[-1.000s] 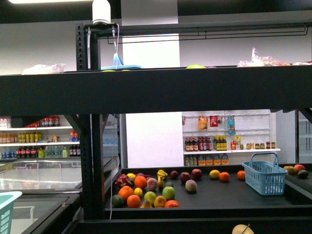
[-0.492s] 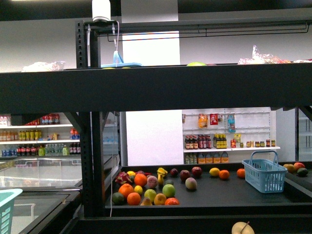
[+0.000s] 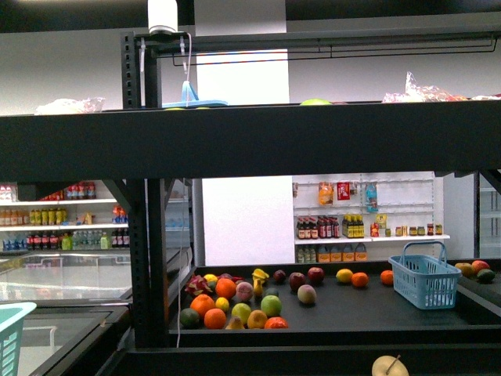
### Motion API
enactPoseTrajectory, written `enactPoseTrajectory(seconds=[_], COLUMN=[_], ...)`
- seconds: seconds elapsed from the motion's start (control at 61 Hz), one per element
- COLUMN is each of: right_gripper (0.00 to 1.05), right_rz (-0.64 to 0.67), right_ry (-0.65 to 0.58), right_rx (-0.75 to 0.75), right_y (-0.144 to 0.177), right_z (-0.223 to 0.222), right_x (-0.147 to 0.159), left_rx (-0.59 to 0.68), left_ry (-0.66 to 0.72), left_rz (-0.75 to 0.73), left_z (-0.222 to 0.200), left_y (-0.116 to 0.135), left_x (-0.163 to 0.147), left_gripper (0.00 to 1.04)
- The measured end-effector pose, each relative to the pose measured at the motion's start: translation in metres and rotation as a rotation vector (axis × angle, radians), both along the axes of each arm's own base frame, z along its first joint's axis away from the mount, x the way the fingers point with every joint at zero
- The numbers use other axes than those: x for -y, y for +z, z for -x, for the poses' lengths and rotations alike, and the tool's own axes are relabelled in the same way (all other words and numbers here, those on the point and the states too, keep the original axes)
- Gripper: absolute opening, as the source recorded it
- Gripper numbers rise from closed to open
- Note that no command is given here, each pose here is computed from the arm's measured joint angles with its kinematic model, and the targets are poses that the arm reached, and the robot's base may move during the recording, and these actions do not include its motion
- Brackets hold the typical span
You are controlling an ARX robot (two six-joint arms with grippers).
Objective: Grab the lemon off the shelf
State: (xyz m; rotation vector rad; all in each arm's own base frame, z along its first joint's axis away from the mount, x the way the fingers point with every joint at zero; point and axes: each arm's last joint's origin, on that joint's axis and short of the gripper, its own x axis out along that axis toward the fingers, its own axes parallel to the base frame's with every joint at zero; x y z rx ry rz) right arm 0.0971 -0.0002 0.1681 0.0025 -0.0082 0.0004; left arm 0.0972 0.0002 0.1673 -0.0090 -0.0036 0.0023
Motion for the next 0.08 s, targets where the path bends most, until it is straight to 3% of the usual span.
enactPoseTrajectory(seconds=[0.082], right_gripper=[1.02], right_rz=[0.000], right_ry=[0.000], right_rx=[0.000], right_y=[0.0000], right_z=[0.0000], right_x=[0.0000], left_rx=[0.000], left_ry=[0.000], left_rz=[0.000], left_z=[0.0000], left_y=[0.0000], left_x=[0.0000], left_gripper=[0.97])
